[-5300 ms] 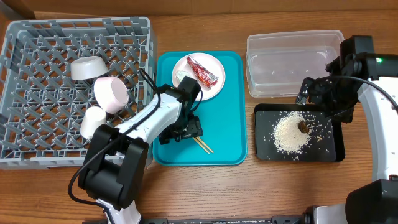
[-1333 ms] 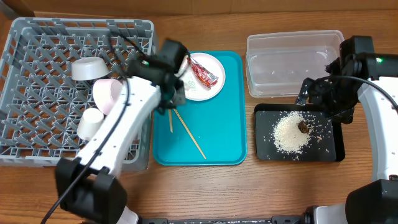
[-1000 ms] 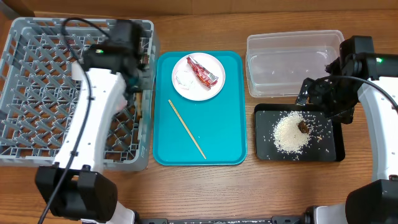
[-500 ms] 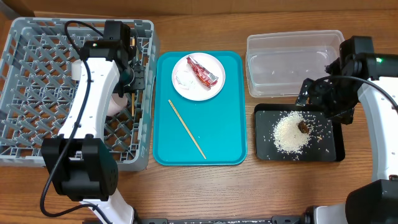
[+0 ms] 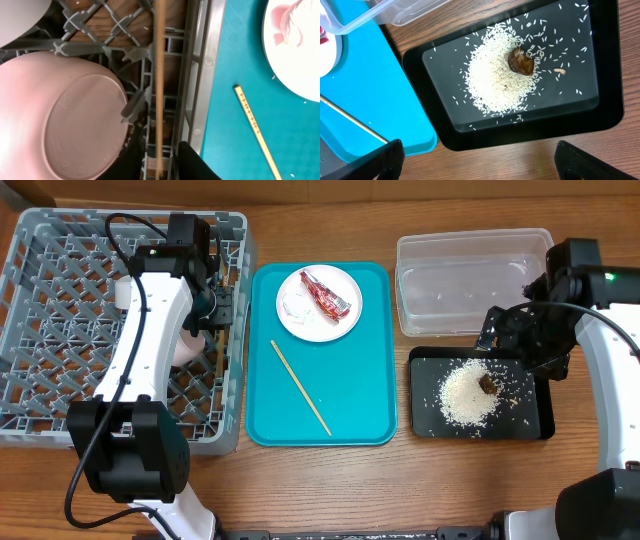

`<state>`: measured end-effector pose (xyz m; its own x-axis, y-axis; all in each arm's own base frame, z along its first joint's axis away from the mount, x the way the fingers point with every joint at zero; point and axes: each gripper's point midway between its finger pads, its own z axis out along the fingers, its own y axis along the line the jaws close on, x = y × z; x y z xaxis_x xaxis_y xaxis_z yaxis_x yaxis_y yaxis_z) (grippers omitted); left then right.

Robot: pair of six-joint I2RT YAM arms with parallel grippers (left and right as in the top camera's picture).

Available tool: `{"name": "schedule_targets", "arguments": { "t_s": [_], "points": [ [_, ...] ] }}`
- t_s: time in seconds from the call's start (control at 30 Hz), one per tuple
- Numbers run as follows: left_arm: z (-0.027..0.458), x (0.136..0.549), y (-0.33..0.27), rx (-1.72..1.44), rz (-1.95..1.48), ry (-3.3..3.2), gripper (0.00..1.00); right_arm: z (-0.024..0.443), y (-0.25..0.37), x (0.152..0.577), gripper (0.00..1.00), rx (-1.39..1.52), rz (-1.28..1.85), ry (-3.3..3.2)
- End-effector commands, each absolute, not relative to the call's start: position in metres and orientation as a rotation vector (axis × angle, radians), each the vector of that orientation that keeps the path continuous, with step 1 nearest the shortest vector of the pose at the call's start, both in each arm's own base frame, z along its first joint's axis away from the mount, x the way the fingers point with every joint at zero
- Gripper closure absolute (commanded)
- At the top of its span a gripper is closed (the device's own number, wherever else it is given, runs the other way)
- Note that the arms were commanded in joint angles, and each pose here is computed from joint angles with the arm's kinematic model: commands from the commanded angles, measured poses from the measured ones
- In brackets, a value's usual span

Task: Sort waste into correct bins and load items into the dishwasher

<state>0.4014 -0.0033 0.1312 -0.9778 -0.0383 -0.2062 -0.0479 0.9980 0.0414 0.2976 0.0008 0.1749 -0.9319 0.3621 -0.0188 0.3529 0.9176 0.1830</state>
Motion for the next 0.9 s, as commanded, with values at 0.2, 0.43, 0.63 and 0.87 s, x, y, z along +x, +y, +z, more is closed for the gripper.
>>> {"name": "schedule_targets", "arguments": {
  "t_s": [0.2, 0.43, 0.63, 0.87],
  "points": [
    [0.129, 0.399, -0.024, -0.097, -0.087, 2.949, 0.70, 0.191, 0.000, 0.301, 0.02, 0.538, 0.269, 2.968],
    [0.132, 0.379, -0.095, -0.064, -0.410, 3.009, 0.70, 0.191, 0.000, 0.302, 0.02, 0.538, 0.269, 2.967],
    [0.129, 0.359, -0.143, -0.113, -0.350, 3.057, 0.66, 0.191, 0.000, 0.302, 0.02, 0.537, 0.269, 2.963],
    [0.108, 0.337, -0.170, -0.308, -0.083, 3.058, 0.58, 0.191, 0.000, 0.302, 0.02, 0.536, 0.269, 2.964]
  ]
}}
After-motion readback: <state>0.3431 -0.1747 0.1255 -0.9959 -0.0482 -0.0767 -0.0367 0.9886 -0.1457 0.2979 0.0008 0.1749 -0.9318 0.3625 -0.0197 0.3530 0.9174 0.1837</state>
